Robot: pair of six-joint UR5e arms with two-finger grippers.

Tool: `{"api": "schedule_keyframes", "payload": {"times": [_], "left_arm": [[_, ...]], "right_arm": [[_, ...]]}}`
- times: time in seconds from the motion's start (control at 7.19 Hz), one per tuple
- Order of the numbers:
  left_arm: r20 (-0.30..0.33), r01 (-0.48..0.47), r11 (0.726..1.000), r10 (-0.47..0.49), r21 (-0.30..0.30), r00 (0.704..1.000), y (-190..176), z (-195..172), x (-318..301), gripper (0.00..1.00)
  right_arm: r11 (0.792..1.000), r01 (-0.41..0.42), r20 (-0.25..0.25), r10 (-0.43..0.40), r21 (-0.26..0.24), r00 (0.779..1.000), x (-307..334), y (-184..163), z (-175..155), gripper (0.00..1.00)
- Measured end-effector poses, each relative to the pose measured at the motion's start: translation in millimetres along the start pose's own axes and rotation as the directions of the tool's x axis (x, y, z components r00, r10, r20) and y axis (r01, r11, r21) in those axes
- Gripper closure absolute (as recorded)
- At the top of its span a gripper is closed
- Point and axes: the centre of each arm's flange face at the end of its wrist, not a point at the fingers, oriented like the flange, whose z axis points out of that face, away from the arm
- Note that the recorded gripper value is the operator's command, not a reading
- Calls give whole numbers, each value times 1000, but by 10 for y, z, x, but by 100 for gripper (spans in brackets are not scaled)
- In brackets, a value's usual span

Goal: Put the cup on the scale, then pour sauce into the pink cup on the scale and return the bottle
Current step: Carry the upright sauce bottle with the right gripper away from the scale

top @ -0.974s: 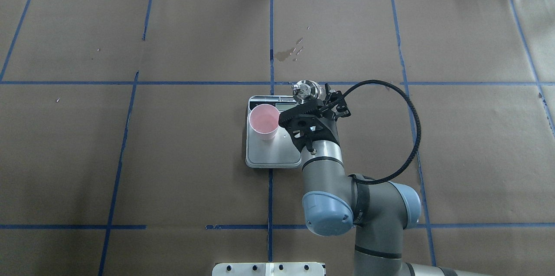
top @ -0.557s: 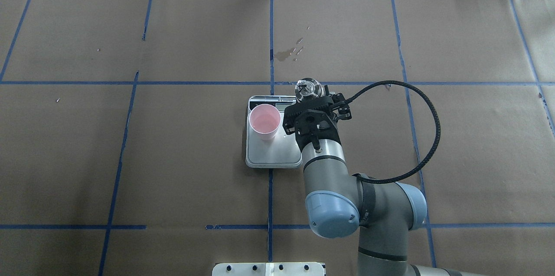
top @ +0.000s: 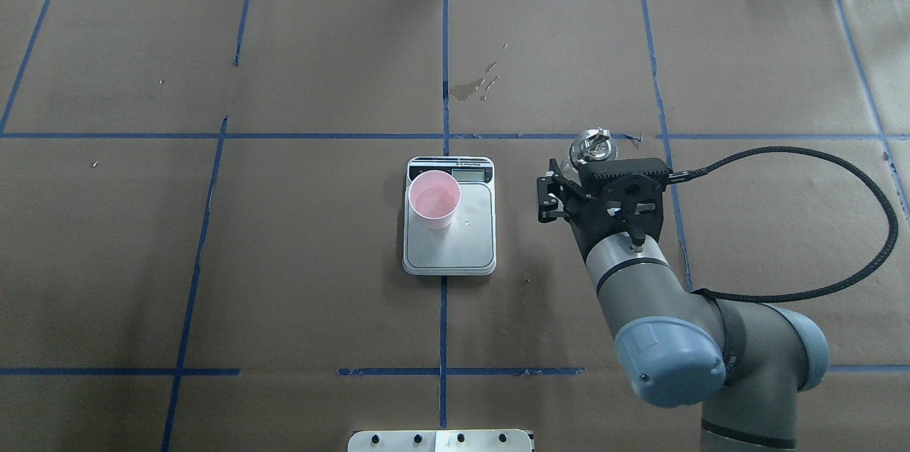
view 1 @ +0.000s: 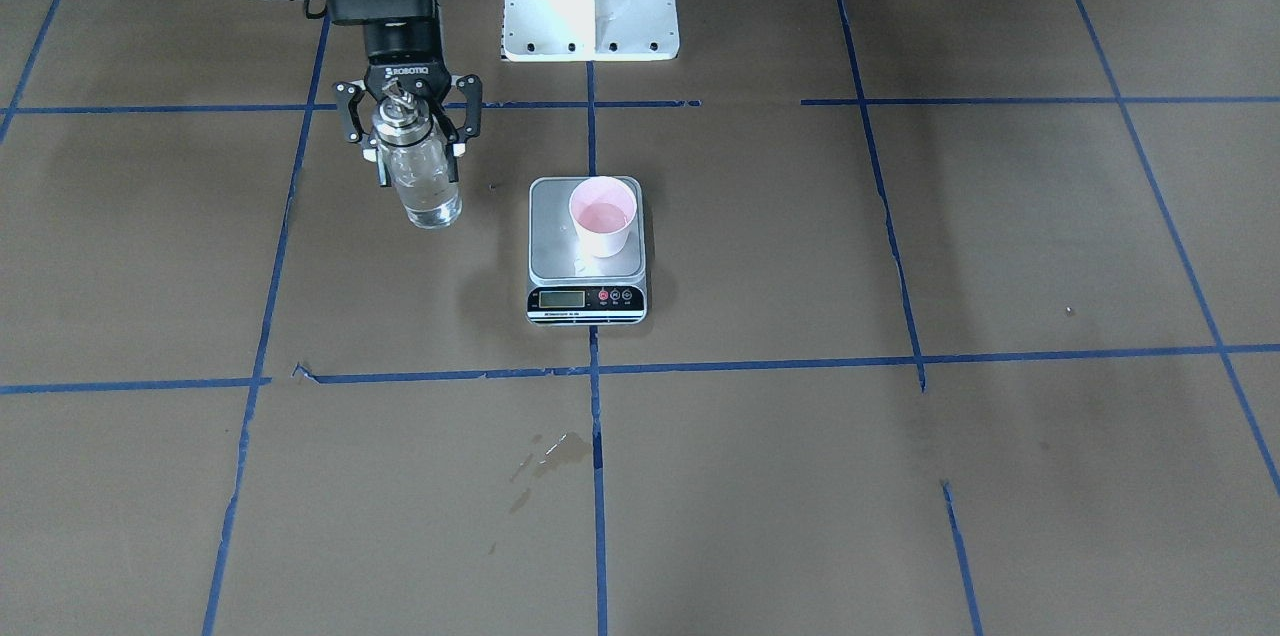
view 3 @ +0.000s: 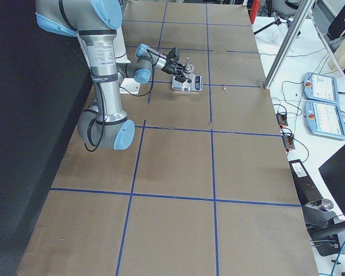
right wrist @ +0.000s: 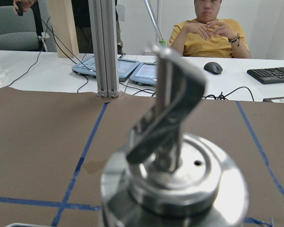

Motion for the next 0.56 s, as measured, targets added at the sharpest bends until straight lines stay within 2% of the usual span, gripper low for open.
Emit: {"api": "schedule_keyframes", "payload": {"times": [0.14, 0.56], "left_arm": [[0, -1, 1000, 1, 1, 1000, -2, -4, 4, 0], [0, -4, 1000, 4, 2, 1000, 0, -4, 2, 0]], "right_arm": [[1000, 6, -18, -6, -6, 1000, 212, 65, 45, 100], [1000, -11, -13, 11, -19, 1000, 947, 365, 152, 100]]}}
